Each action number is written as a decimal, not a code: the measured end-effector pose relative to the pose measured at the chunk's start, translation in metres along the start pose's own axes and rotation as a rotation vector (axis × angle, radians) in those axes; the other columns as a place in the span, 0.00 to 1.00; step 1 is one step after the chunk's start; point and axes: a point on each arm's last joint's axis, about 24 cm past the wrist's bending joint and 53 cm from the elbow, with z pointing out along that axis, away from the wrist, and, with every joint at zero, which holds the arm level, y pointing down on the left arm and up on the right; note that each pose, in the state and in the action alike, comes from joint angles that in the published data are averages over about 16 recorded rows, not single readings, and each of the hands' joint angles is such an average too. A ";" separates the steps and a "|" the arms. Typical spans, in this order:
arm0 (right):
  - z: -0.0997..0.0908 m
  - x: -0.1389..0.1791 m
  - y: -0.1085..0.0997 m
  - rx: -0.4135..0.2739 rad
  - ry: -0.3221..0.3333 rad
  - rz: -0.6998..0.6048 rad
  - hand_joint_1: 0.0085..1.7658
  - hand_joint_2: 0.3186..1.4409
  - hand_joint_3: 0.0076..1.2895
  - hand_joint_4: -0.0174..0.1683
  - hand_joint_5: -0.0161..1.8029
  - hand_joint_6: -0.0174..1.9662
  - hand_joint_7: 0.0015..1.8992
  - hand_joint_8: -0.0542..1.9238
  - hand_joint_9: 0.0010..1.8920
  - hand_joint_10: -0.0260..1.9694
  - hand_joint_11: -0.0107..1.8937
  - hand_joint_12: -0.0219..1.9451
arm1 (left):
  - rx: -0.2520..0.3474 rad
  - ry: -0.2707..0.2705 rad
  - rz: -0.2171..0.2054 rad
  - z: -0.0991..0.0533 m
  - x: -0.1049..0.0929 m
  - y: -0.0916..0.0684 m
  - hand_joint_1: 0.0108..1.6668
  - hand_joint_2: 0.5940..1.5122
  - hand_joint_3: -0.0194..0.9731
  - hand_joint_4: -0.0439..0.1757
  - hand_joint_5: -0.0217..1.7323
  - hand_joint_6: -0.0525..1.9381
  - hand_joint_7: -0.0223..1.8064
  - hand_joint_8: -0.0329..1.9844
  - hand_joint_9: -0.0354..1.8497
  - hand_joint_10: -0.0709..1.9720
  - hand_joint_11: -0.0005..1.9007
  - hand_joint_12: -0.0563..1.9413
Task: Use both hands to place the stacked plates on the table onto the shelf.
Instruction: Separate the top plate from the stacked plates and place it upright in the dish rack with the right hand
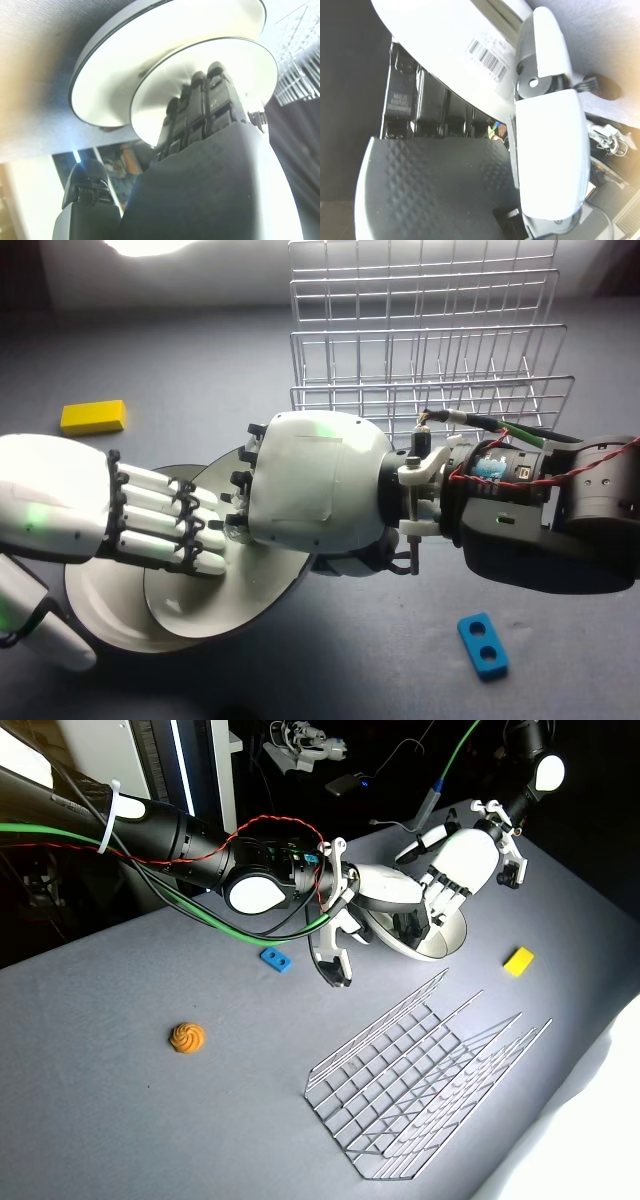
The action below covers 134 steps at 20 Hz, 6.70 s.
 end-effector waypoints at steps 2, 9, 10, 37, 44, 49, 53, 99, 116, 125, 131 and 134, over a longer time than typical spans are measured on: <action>0.000 -0.001 0.001 -0.002 -0.003 0.002 0.64 0.61 0.01 0.07 0.46 0.17 0.49 0.20 0.60 0.02 0.45 0.47 | -0.006 -0.010 0.003 -0.004 -0.005 0.001 0.00 0.61 0.04 0.21 0.02 0.03 0.02 0.02 0.03 0.04 0.01 0.02; -0.007 -0.009 0.009 -0.014 -0.005 0.033 0.64 0.59 0.01 0.07 0.48 0.21 0.50 0.28 0.65 0.02 0.49 0.47 | -0.045 -0.053 0.004 -0.028 -0.025 0.008 0.00 0.62 0.04 0.21 0.02 0.03 0.02 0.02 0.03 0.04 0.01 0.02; -0.009 -0.011 0.011 -0.015 -0.005 0.040 0.64 0.59 0.01 0.07 0.48 0.22 0.51 0.28 0.65 0.02 0.49 0.47 | -0.053 -0.060 0.002 -0.032 -0.028 0.009 0.00 0.62 0.04 0.21 0.02 0.03 0.02 0.02 0.03 0.04 0.01 0.02; -0.062 -0.131 -0.016 0.085 -0.196 0.495 0.69 0.59 0.01 0.08 0.55 0.46 0.55 0.43 0.66 0.02 0.49 0.52 | -0.198 -0.137 -0.062 -0.103 -0.059 0.023 0.00 0.62 0.04 0.22 0.02 0.03 0.02 0.02 0.03 0.04 0.01 0.02; -0.070 -0.157 -0.043 0.108 -0.285 0.616 0.69 0.59 0.01 0.10 0.55 0.50 0.54 0.45 0.65 0.02 0.48 0.55 | -0.202 -0.132 -0.057 -0.104 -0.058 0.023 0.00 0.62 0.04 0.21 0.02 0.03 0.02 0.02 0.03 0.04 0.01 0.02; -0.076 -0.170 -0.066 0.125 -0.333 0.684 0.69 0.59 0.01 0.10 0.54 0.52 0.54 0.45 0.65 0.02 0.47 0.56 | -0.202 -0.132 -0.056 -0.104 -0.058 0.023 0.00 0.62 0.04 0.21 0.03 0.03 0.03 0.02 0.03 0.04 0.01 0.02; -0.081 -0.178 -0.083 0.137 -0.356 0.725 0.69 0.59 0.01 0.09 0.54 0.52 0.54 0.45 0.66 0.02 0.47 0.56 | -0.202 -0.132 -0.055 -0.104 -0.058 0.023 0.00 0.62 0.04 0.21 0.03 0.03 0.03 0.02 0.03 0.04 0.01 0.02; -0.141 -0.192 -0.232 0.338 -0.453 0.988 0.69 0.59 0.01 0.14 0.53 0.53 0.56 0.44 0.67 0.02 0.46 0.58 | -0.258 -0.012 -0.056 -0.057 -0.018 0.048 0.00 0.63 0.04 0.22 0.02 0.03 0.02 0.02 0.03 0.04 0.01 0.02; -0.130 -0.170 -0.250 0.367 -0.442 1.107 0.69 0.60 0.01 0.18 0.52 0.51 0.56 0.45 0.69 0.02 0.48 0.58 | -0.310 0.023 -0.083 -0.063 0.002 0.066 0.00 0.64 0.04 0.22 0.02 0.03 0.01 0.01 0.03 0.04 0.01 0.02; -0.126 -0.149 -0.262 0.394 -0.433 1.159 0.69 0.61 0.01 0.19 0.52 0.51 0.55 0.46 0.69 0.02 0.47 0.58 | -0.307 0.029 -0.089 -0.065 0.005 0.065 0.00 0.63 0.03 0.22 0.02 0.03 0.01 0.01 0.03 0.04 0.01 0.02; -0.123 -0.136 -0.267 0.405 -0.428 1.180 0.69 0.61 0.01 0.19 0.52 0.51 0.56 0.45 0.69 0.02 0.47 0.58 | -0.304 0.034 -0.090 -0.067 0.007 0.064 0.00 0.63 0.03 0.22 0.02 0.03 0.01 0.01 0.03 0.04 0.01 0.02; -0.122 -0.130 -0.270 0.409 -0.425 1.186 0.69 0.61 0.01 0.19 0.52 0.51 0.56 0.45 0.68 0.02 0.47 0.57 | -0.301 0.038 -0.089 -0.068 0.007 0.063 0.00 0.63 0.04 0.22 0.02 0.03 0.01 0.01 0.03 0.04 0.01 0.02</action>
